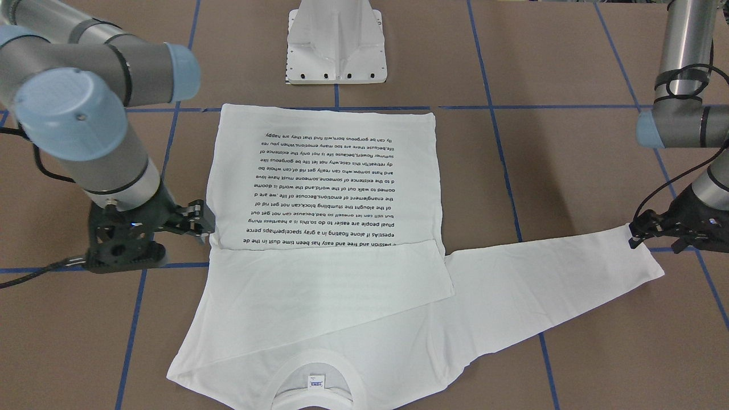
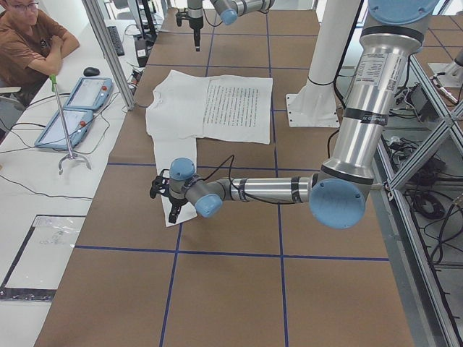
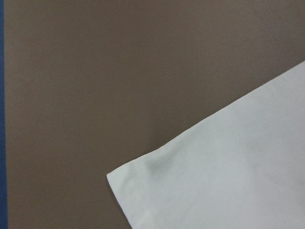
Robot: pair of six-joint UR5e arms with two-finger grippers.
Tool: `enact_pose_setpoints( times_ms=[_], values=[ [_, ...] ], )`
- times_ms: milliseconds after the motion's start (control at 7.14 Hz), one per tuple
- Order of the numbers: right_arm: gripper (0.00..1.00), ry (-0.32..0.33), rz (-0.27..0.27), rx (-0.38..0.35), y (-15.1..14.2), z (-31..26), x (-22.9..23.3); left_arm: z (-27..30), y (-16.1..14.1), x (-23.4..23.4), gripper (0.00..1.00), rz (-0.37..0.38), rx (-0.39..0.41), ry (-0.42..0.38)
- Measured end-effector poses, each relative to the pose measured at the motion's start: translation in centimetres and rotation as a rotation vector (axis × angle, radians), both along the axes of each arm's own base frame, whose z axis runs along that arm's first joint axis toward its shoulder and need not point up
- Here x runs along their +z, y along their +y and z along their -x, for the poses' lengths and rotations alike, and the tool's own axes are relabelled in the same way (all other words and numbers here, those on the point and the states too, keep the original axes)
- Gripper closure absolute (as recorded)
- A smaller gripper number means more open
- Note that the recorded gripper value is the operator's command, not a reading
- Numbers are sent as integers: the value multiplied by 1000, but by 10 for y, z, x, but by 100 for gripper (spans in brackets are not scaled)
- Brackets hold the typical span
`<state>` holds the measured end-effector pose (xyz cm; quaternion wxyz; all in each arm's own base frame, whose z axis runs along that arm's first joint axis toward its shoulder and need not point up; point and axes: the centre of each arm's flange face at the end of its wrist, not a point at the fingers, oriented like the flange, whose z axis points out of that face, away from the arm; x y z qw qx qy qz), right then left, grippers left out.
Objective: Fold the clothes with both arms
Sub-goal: 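Open the right gripper and withdraw it away from the shirt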
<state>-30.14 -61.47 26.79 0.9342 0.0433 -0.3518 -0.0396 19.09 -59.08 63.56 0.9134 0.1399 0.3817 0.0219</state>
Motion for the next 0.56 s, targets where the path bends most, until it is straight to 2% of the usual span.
enact_pose_setpoints(
  times_ms=[560],
  values=[
    [0, -42, 14, -17, 12, -32, 16, -7, -6, 16, 1, 54, -31, -8]
  ],
)
